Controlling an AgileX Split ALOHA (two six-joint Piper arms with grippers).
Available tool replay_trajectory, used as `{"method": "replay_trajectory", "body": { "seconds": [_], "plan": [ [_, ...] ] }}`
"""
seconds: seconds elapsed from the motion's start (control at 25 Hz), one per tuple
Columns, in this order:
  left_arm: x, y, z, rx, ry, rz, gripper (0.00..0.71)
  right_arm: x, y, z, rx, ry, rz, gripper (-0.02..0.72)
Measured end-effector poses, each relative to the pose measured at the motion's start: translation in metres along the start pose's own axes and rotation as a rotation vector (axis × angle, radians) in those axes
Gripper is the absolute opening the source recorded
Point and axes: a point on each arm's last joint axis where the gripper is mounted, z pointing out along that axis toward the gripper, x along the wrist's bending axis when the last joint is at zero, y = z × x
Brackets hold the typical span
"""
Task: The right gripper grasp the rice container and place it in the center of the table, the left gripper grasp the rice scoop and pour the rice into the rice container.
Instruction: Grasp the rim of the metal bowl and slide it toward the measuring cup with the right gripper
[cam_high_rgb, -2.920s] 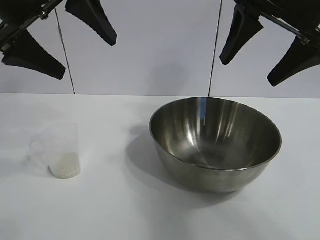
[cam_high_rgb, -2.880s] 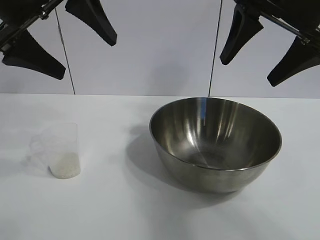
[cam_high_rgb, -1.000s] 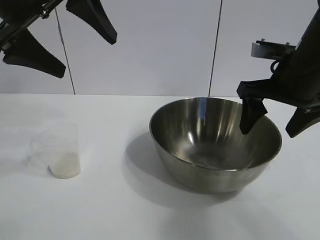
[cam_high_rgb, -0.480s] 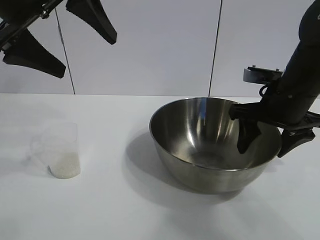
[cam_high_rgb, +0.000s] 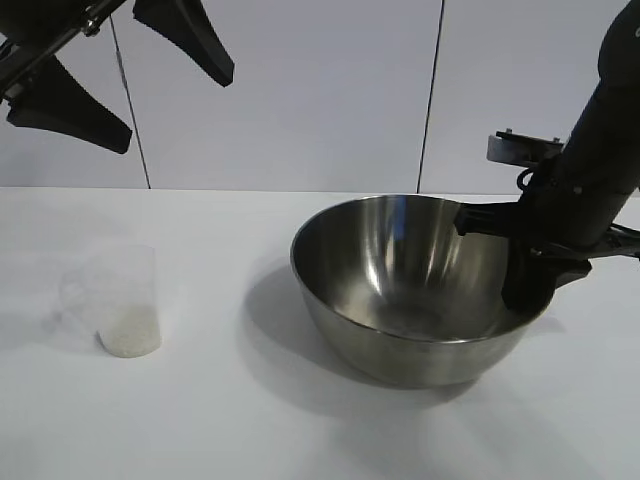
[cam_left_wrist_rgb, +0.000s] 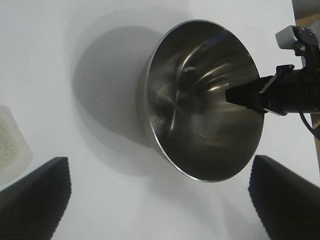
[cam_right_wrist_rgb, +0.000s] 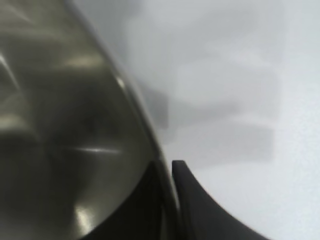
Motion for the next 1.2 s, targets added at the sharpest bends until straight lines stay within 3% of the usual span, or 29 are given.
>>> {"method": "replay_trajectory", "body": {
  "seconds": [0.28, 0.8, 1.2],
  "plan": [
    [0.0, 0.001, 0.0, -0.015, 0.002, 0.002, 0.694, 0.007, -0.001, 0.0, 0.007, 0.079, 0.003, 0.01],
    [0.0, 0.001, 0.0, -0.016, 0.002, 0.002, 0.694, 0.013, 0.0, -0.014, -0.019, 0.116, 0.003, 0.01],
    [0.0, 0.002, 0.0, -0.017, 0.002, 0.002, 0.694, 0.06, -0.009, -0.006, -0.021, 0.146, -0.102, 0.01]
  ]
}}
